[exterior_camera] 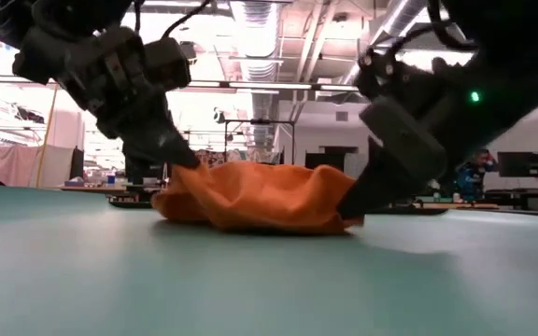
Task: Roll napkin
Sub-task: Fold the orange table napkin
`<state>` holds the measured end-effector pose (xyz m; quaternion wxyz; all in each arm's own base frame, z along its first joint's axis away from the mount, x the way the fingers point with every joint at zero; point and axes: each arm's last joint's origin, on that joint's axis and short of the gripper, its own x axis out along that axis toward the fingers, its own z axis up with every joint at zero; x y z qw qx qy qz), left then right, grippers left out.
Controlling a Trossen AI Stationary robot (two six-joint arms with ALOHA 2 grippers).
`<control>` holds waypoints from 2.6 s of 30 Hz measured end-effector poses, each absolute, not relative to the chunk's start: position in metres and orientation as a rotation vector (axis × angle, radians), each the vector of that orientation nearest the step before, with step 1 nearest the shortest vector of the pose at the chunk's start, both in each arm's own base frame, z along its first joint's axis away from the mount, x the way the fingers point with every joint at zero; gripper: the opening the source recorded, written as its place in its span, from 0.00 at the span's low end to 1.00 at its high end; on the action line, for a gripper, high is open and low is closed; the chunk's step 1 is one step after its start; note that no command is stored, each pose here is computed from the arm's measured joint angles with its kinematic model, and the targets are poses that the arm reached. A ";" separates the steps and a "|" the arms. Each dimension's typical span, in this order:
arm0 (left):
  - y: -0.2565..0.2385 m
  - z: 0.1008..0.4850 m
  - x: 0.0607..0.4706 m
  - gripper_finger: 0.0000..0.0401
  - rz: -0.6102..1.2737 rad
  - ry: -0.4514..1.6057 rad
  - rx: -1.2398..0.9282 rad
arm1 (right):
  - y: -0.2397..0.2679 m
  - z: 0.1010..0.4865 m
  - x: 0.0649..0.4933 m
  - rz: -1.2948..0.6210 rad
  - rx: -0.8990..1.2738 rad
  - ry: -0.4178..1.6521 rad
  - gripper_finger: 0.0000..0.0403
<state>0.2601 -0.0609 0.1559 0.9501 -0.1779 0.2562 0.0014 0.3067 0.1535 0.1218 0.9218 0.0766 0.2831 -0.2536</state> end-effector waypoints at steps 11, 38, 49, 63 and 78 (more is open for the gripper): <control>-0.058 0.209 0.242 0.00 -0.100 0.338 -0.448 | 0.144 0.189 0.290 -0.540 0.096 0.504 0.02; -0.045 0.273 0.207 0.00 -0.050 -0.033 -0.455 | 0.089 0.275 0.282 -0.524 0.002 0.334 0.07; -0.042 0.275 0.207 0.00 -0.046 -0.053 -0.506 | 0.061 0.262 0.299 -0.416 -0.082 0.452 0.33; -0.031 0.278 0.208 0.00 -0.061 -0.069 -0.625 | 0.050 0.291 0.276 -0.496 -0.288 0.434 0.39; -0.017 0.285 0.209 0.00 0.008 -0.169 -0.668 | 0.099 0.290 0.282 -0.400 -0.227 0.292 0.38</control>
